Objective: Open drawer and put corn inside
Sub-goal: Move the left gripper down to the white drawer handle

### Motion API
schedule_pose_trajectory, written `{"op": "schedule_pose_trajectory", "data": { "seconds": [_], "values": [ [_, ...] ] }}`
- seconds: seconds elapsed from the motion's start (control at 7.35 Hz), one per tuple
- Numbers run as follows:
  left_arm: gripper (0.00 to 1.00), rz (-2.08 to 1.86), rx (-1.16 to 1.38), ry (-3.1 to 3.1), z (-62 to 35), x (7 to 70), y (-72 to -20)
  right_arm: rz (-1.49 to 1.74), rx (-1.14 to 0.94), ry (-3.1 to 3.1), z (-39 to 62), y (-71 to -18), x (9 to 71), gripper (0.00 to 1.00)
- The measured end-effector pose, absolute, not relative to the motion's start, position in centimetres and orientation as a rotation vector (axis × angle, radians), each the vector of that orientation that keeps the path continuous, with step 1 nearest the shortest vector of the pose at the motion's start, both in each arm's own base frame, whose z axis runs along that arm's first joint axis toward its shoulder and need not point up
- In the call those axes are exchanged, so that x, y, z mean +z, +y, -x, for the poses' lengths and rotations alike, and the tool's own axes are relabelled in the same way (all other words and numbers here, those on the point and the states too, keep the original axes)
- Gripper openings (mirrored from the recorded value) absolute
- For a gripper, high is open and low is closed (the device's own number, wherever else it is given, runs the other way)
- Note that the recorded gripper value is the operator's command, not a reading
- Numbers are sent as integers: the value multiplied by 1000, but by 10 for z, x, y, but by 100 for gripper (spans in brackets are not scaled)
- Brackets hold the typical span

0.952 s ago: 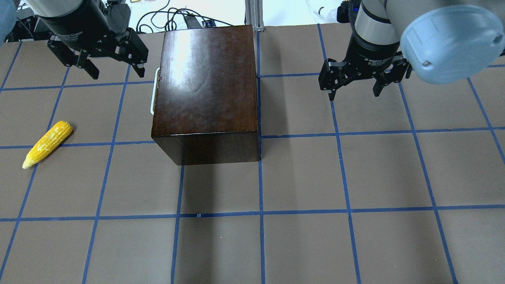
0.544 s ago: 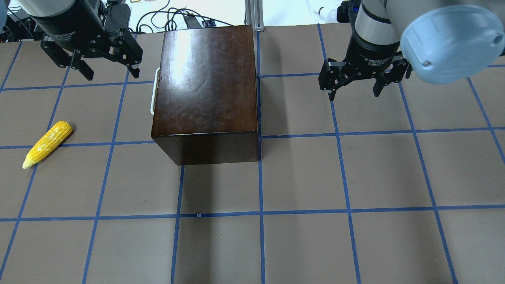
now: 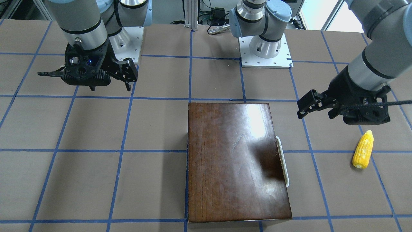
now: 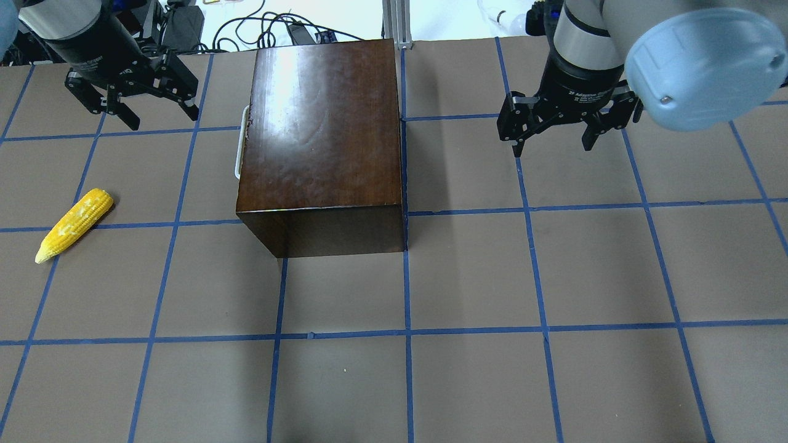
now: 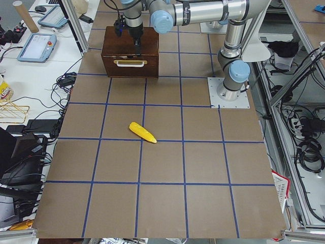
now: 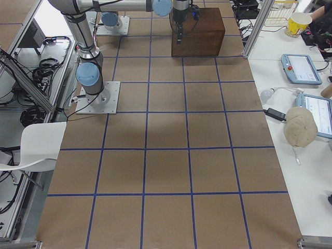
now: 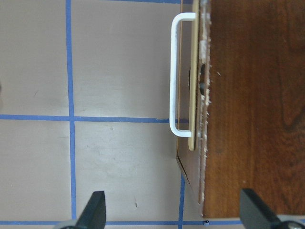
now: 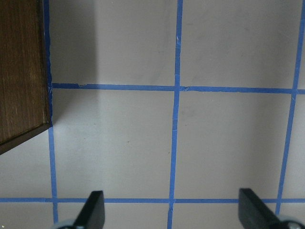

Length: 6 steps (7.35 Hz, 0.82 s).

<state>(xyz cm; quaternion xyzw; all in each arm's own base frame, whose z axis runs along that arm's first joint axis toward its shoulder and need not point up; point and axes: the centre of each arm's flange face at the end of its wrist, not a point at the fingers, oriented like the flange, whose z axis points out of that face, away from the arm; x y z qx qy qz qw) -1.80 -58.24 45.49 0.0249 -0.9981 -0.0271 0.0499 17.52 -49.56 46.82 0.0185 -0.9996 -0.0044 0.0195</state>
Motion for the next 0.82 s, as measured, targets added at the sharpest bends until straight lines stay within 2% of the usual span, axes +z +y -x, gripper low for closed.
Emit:
{"op": "schedule_pose_trajectory", "data": {
  "seconds": [0.82],
  "values": [
    [100, 34, -153, -2977, 1, 352, -638, -57, -14, -3102, -175, -496, 468, 100]
  ]
}}
